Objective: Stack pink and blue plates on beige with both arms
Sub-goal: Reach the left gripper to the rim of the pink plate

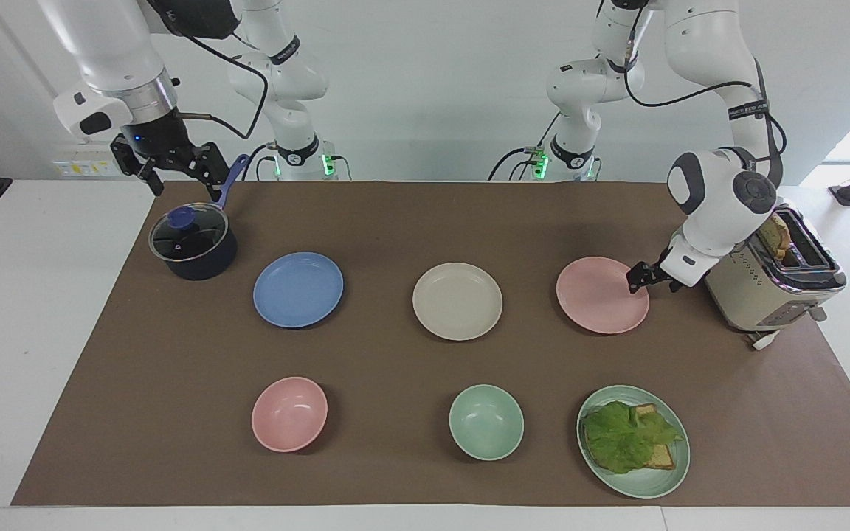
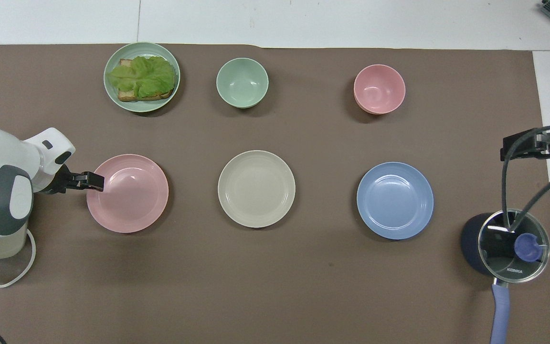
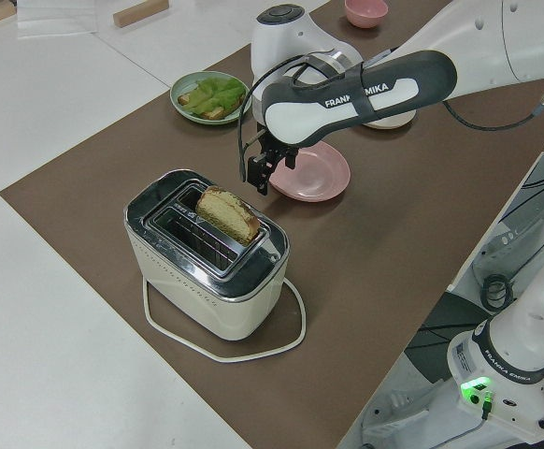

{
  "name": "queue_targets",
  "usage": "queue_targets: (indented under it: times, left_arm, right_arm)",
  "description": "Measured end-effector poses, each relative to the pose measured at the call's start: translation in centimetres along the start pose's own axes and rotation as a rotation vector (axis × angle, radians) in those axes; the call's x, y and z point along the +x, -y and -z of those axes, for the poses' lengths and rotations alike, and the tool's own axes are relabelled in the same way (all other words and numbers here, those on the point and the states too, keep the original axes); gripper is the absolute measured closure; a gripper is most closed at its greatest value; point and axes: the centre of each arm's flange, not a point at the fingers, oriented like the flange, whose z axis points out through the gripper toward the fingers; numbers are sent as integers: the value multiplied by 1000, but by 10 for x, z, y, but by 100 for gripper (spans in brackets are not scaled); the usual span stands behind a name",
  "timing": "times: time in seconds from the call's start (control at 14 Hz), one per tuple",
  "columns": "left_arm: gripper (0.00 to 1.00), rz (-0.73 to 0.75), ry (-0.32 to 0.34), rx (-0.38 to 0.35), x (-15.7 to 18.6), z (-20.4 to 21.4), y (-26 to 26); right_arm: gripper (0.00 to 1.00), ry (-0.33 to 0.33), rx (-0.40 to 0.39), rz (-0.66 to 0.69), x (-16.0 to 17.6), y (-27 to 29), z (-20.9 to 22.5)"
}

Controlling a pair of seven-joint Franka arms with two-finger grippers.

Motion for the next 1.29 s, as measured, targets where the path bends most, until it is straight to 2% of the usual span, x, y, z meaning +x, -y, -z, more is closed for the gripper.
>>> queue_targets:
  times: [0.36, 0.43, 0.57, 0.93, 1.08, 1.29]
  left_arm:
    - [2, -4, 17, -1, -7, -13, -1]
    - [11, -6, 17, -1, -7, -13, -2]
    - [38, -11, 18, -1, -7, -13, -4]
    - [95, -17, 20, -2, -7, -12, -8]
    - [95, -19, 32, -2, -7, -6, -9]
    - [95, -69, 89, -7, -6, 8, -10]
  right_arm:
    - [0, 0, 0, 0, 0, 0, 0]
    - [0, 0, 0, -1, 0, 0, 0]
    - [0, 0, 0, -1, 0, -1, 0]
    - [0, 0, 0, -2, 0, -1, 0]
    - [0, 0, 0, -2, 0, -1, 0]
    - [0, 1, 0, -3, 0, -2, 0]
